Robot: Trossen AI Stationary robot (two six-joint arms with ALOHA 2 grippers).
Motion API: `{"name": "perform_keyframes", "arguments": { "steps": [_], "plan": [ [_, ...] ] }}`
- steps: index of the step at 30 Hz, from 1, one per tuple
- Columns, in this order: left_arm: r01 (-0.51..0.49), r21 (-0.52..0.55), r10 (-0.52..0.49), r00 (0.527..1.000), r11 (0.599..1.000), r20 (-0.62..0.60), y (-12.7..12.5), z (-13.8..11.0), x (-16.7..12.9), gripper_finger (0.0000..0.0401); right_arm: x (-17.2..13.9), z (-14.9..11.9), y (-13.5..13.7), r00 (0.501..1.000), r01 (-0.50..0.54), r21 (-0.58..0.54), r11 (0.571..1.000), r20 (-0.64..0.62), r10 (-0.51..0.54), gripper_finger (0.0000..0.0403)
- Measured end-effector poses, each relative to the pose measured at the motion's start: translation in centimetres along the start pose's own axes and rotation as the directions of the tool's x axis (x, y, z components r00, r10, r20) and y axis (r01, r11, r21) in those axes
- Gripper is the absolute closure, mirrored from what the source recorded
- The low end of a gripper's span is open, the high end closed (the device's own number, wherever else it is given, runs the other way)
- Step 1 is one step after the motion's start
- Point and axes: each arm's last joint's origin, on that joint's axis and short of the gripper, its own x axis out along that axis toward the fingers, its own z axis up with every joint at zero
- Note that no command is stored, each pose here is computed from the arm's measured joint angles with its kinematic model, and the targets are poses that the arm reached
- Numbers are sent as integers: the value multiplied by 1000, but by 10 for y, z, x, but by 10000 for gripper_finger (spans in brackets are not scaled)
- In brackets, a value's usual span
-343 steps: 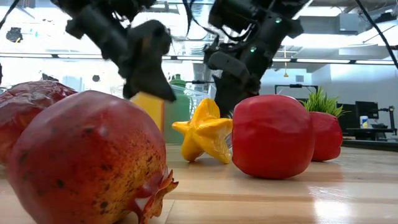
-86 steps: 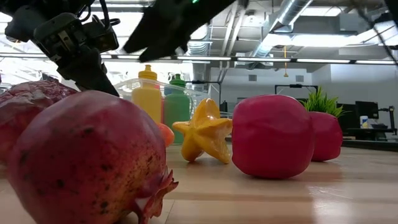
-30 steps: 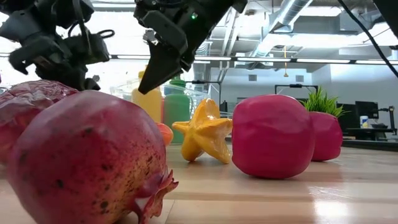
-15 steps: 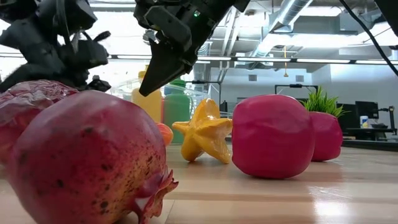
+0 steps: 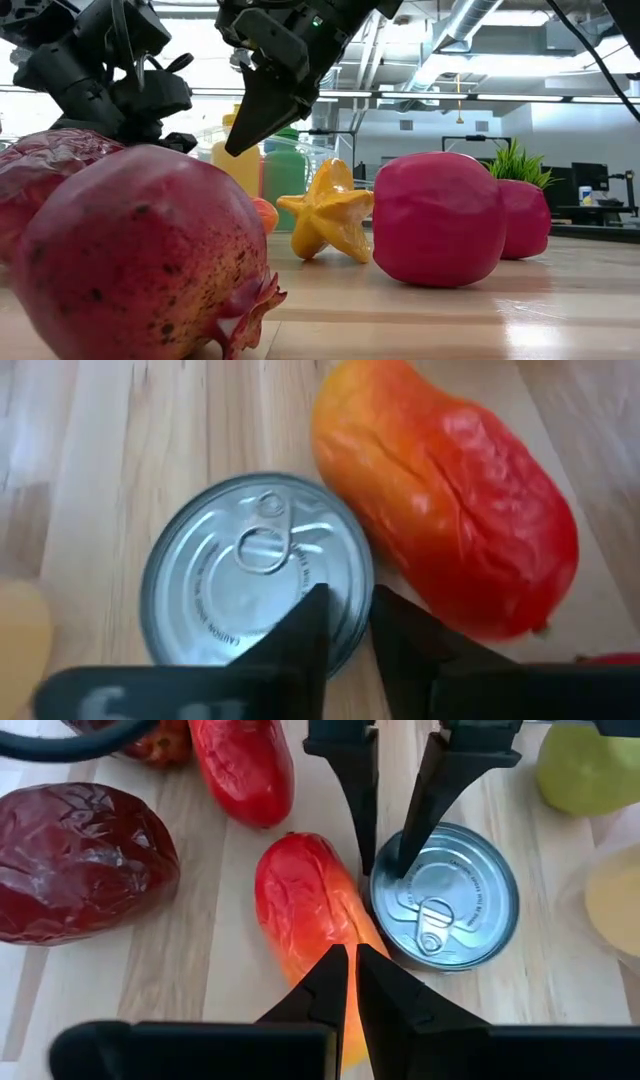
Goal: Pick & Place Food Item
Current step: Put the blue tuna can into the gray bin
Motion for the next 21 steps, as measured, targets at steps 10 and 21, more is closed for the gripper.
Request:
{"name": "perform_keyframes", "arguments": {
  "steps": [10,21],
  "plan": [
    [-35,-80,35,999,996,9,1,0,1,398,0,-5,0,999,3,30,1000,-49,-1,381],
    [-27,-254,51,995,967,88,7,5,-24,400,1,-3,-2,999,-20,19,1000,-30,20,355]
  ]
}}
